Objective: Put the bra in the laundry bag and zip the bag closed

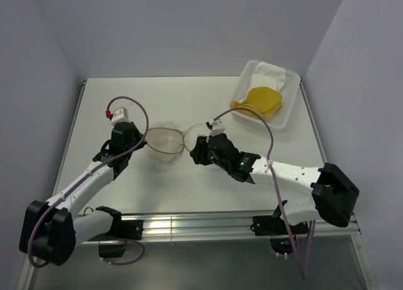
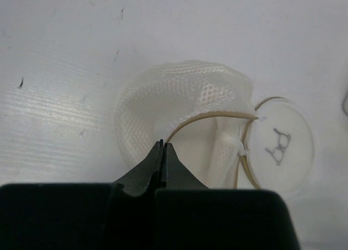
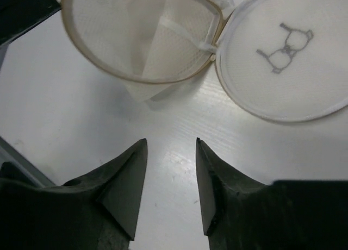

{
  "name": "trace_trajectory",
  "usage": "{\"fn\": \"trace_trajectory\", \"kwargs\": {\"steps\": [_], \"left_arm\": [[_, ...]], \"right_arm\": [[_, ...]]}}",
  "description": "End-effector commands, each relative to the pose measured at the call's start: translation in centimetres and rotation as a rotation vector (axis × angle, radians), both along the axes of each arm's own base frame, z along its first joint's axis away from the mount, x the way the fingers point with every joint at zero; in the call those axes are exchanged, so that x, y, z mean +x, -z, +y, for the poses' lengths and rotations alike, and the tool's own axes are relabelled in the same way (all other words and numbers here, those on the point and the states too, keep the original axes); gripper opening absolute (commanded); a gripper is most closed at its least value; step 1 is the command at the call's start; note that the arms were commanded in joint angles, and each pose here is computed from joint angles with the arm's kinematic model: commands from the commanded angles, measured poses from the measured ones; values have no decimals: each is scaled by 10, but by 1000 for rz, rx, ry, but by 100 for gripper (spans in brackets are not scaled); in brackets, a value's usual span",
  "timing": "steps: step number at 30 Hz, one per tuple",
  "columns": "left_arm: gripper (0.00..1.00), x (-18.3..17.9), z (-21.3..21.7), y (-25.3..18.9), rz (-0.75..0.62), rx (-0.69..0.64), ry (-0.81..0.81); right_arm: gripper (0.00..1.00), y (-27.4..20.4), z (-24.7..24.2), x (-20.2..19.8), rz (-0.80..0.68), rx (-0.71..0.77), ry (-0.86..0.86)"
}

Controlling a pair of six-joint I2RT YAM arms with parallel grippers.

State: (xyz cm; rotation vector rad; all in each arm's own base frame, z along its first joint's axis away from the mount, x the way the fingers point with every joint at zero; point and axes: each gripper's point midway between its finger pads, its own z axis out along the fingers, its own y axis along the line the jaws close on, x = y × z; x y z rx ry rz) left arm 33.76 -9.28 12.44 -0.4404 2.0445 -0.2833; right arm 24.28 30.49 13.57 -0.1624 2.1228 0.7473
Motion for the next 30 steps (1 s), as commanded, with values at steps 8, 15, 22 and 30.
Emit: {"fn": "trace_trajectory", "kwargs": {"steps": [8,15,22,30], "left_arm": [[0,-34,-17,-37,57,-104,101],[0,-46,-22,-69,8,-159,143],[0,-53,-12,-82,-25,-143,118],[0,-71,-22,-117,-113,-204,202]], "right_arm": [[56,25,-5,73,10,-195,157],[47,82,22,75,144,-266,72],[37,92,57,47,170,-227,-63],[45,14,42,51,21,-188,-93]]}}
